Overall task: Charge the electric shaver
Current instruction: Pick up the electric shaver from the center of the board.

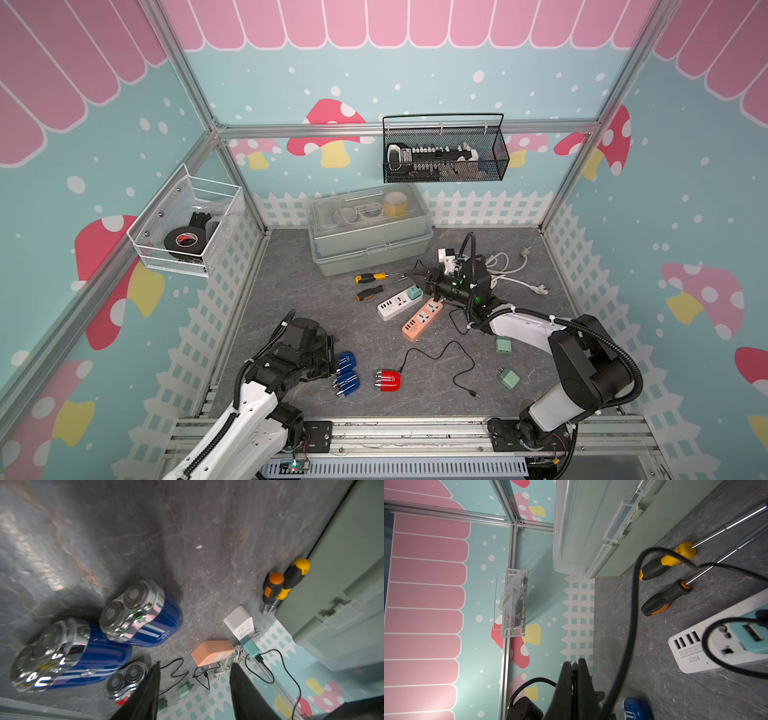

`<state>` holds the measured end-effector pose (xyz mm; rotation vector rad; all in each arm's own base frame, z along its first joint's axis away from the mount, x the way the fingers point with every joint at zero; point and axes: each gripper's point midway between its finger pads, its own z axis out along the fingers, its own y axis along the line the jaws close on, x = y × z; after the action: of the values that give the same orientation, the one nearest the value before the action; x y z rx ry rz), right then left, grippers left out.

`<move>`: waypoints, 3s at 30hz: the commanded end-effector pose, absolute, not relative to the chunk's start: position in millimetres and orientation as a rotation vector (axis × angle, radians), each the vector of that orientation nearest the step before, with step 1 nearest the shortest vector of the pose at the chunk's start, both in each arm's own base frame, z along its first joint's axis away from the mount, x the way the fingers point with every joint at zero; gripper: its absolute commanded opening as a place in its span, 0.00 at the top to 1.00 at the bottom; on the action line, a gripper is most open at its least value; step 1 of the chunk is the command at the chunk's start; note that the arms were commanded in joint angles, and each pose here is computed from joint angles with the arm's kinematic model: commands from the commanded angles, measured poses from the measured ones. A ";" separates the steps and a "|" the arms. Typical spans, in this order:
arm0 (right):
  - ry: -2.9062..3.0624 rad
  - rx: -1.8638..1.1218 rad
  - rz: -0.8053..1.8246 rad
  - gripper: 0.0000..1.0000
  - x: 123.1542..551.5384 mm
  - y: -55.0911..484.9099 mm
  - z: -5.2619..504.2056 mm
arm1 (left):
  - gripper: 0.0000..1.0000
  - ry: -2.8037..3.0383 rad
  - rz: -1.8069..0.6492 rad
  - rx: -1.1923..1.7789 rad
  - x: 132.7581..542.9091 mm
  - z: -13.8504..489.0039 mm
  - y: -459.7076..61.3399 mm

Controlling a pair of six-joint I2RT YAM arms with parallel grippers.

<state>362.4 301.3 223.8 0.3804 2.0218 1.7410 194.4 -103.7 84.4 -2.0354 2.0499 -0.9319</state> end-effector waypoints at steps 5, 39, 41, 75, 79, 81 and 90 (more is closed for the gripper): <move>2.029 0.343 1.705 1.00 357.7 299.0 227.3 | 0.44 1.915 -0.769 -2.308 187.5 72.7 -113.8; 2.073 0.399 1.708 1.00 353.7 296.4 213.0 | 0.29 1.973 -0.587 -2.229 221.9 39.1 -100.7; 2.076 0.399 1.710 1.00 353.5 296.7 211.9 | 0.29 2.007 -0.575 -2.216 227.8 37.9 -99.3; 2.100 0.465 1.701 1.00 350.9 291.3 196.5 | 0.34 2.406 -0.258 -2.047 229.0 11.7 -113.2; 2.097 0.461 1.700 1.00 349.7 290.6 197.2 | 0.39 2.420 -0.220 -2.051 226.6 7.8 -112.7; 2.094 0.459 1.696 1.00 349.5 289.8 198.1 | 0.43 2.424 -0.205 -2.051 226.5 5.7 -112.3; 2.099 0.412 1.654 1.00 346.3 287.1 199.4 | 0.66 2.436 -0.174 -2.037 226.4 8.4 -111.1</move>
<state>347.7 291.1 188.9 0.4507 2.1324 1.6741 239.3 -119.6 19.7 -2.0350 2.4096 -0.2959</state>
